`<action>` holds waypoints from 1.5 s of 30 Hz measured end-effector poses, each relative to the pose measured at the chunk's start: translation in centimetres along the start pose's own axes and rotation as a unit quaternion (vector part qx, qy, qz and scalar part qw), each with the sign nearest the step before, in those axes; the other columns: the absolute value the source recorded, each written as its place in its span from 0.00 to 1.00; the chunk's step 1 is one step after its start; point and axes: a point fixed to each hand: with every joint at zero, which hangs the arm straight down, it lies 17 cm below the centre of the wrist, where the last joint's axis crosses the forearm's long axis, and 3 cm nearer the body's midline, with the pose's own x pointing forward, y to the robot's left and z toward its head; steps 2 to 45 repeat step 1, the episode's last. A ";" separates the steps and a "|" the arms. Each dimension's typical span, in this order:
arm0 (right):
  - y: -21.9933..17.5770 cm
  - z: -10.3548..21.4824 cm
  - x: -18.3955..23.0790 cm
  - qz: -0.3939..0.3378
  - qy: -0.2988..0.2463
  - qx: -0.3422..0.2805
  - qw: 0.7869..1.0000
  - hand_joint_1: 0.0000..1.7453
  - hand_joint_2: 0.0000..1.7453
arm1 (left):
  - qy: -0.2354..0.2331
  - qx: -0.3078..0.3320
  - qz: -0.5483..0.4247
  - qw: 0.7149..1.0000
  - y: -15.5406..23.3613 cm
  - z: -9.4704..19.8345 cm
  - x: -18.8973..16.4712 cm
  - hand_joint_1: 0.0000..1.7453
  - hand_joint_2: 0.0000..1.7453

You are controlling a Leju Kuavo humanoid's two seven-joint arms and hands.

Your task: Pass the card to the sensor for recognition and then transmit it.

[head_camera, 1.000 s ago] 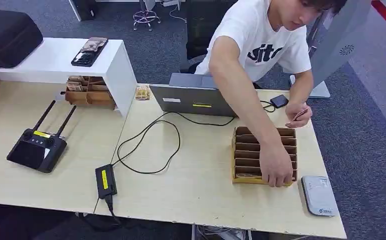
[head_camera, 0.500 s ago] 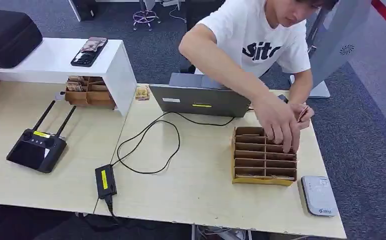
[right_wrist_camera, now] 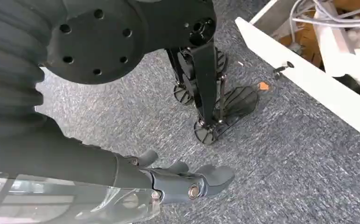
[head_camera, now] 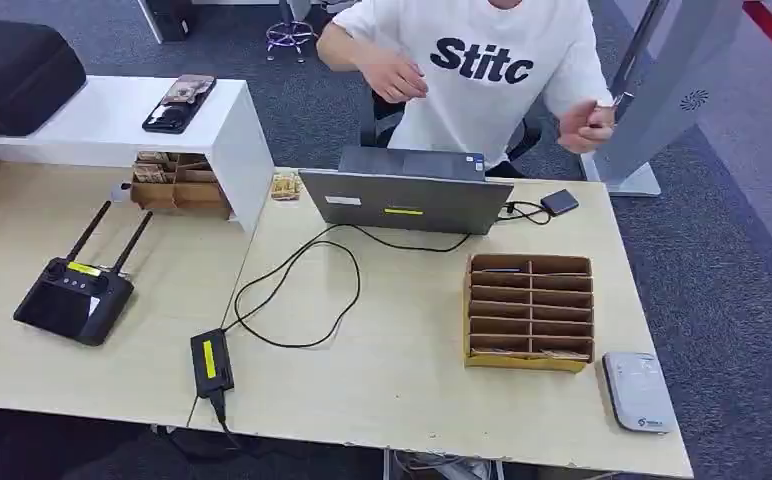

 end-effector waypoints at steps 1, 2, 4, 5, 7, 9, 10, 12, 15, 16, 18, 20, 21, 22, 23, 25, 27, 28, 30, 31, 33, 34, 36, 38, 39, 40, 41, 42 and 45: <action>0.0 0.0 0.0 0.000 0.000 0.000 1.000 0.00 1.00 | 0.000 0.001 0.002 1.000 0.1 0.0 0.1 0.00 1.00; 0.0 0.0 0.0 0.000 0.000 0.000 1.000 0.00 1.00 | 0.000 0.001 0.002 1.000 0.1 0.0 0.1 0.00 1.00; 0.0 0.0 0.0 0.000 0.000 0.000 1.000 0.00 1.00 | 0.000 0.001 0.002 1.000 0.1 0.0 0.1 0.00 1.00; 0.0 0.0 0.0 0.000 0.000 0.000 1.000 0.00 1.00 | 0.000 0.001 0.002 1.000 0.1 0.0 0.1 0.00 1.00; 0.0 0.0 0.0 0.000 0.000 0.000 1.000 0.00 1.00 | 0.000 0.001 0.002 1.000 0.1 0.0 0.1 0.00 1.00; 0.0 0.0 0.0 0.000 0.000 0.000 1.000 0.00 1.00 | 0.000 0.001 0.002 1.000 0.1 0.0 0.1 0.00 1.00; 0.0 0.0 0.0 0.000 0.000 0.000 1.000 0.00 1.00 | 0.000 0.001 0.002 1.000 0.1 0.0 0.1 0.00 1.00; 0.0 0.0 0.0 0.000 0.000 0.000 1.000 0.00 1.00 | 0.000 0.001 0.002 1.000 0.1 0.0 0.1 0.00 1.00; 0.0 0.0 0.0 0.000 0.000 0.000 1.000 0.00 1.00 | 0.000 0.001 0.002 1.000 0.1 0.0 0.1 0.00 1.00; 0.0 0.0 0.0 0.000 0.000 0.000 1.000 0.00 1.00 | 0.000 0.001 0.002 1.000 0.1 0.0 0.1 0.00 1.00; 0.0 0.0 0.0 0.000 0.000 0.000 1.000 0.00 1.00 | 0.000 0.001 0.002 1.000 0.1 0.0 0.1 0.00 1.00; 0.0 0.0 0.0 0.000 0.000 0.000 1.000 0.00 1.00 | 0.000 0.001 0.002 1.000 0.1 0.0 0.1 0.00 1.00; 0.0 0.0 0.0 0.000 0.000 0.000 1.000 0.00 1.00 | 0.000 0.001 0.002 1.000 0.1 0.0 0.1 0.00 1.00; 0.0 0.0 0.0 0.000 0.000 0.000 1.000 0.00 1.00 | 0.000 0.001 0.002 1.000 0.1 0.0 0.1 0.00 1.00; 0.0 0.0 0.0 0.000 0.000 0.000 1.000 0.00 1.00 | 0.000 0.001 0.002 1.000 0.1 0.0 0.1 0.00 1.00; 0.0 0.0 0.0 0.000 0.000 0.000 1.000 0.00 1.00 | 0.000 0.001 0.002 1.000 0.1 0.0 0.1 0.00 1.00; 0.0 0.0 0.0 0.000 0.000 0.000 1.000 0.00 1.00 | 0.000 0.001 0.002 1.000 0.1 0.0 0.1 0.00 1.00; 0.0 0.0 0.0 0.000 0.000 0.000 1.000 0.00 1.00 | 0.000 0.001 0.002 1.000 0.1 0.0 0.1 0.00 1.00; 0.0 0.0 0.0 0.000 0.000 0.000 1.000 0.00 1.00 | 0.000 0.001 0.002 1.000 0.1 0.0 0.1 0.00 1.00; 0.0 0.0 0.0 0.000 0.000 0.000 1.000 0.00 1.00 | 0.000 0.001 0.002 1.000 0.1 0.0 0.1 0.00 1.00; 0.0 0.0 0.0 0.000 0.000 0.000 1.000 0.00 1.00 | 0.000 0.001 0.002 1.000 0.1 0.0 0.1 0.00 1.00; 0.0 0.0 0.0 0.000 0.000 0.000 1.000 0.00 1.00 | 0.000 0.001 0.002 1.000 0.1 0.0 0.1 0.00 1.00; 0.0 0.0 0.0 0.000 0.000 0.000 1.000 0.00 1.00 | 0.000 0.001 0.002 1.000 0.1 0.0 0.1 0.00 1.00; 0.0 0.0 0.0 0.000 0.000 0.000 1.000 0.00 1.00 | 0.000 0.001 0.002 1.000 0.1 0.0 0.1 0.00 1.00; 0.0 0.0 0.0 0.000 0.000 0.000 1.000 0.00 1.00 | 0.000 0.001 0.002 1.000 0.1 0.0 0.1 0.00 1.00; 0.0 0.0 0.0 0.000 0.000 0.000 1.000 0.00 1.00 | 0.000 0.001 0.002 1.000 0.1 0.0 0.1 0.00 1.00; 0.0 0.0 0.0 0.000 0.000 0.000 1.000 0.00 1.00 | 0.000 0.001 0.002 1.000 0.1 0.0 0.1 0.00 1.00; 0.0 0.0 0.0 0.000 0.000 0.000 1.000 0.00 1.00 | 0.000 0.001 0.002 1.000 0.1 0.0 0.1 0.00 1.00; 0.0 0.0 0.0 0.000 0.000 0.000 1.000 0.00 1.00 | 0.000 0.001 0.002 1.000 0.1 0.0 0.1 0.00 1.00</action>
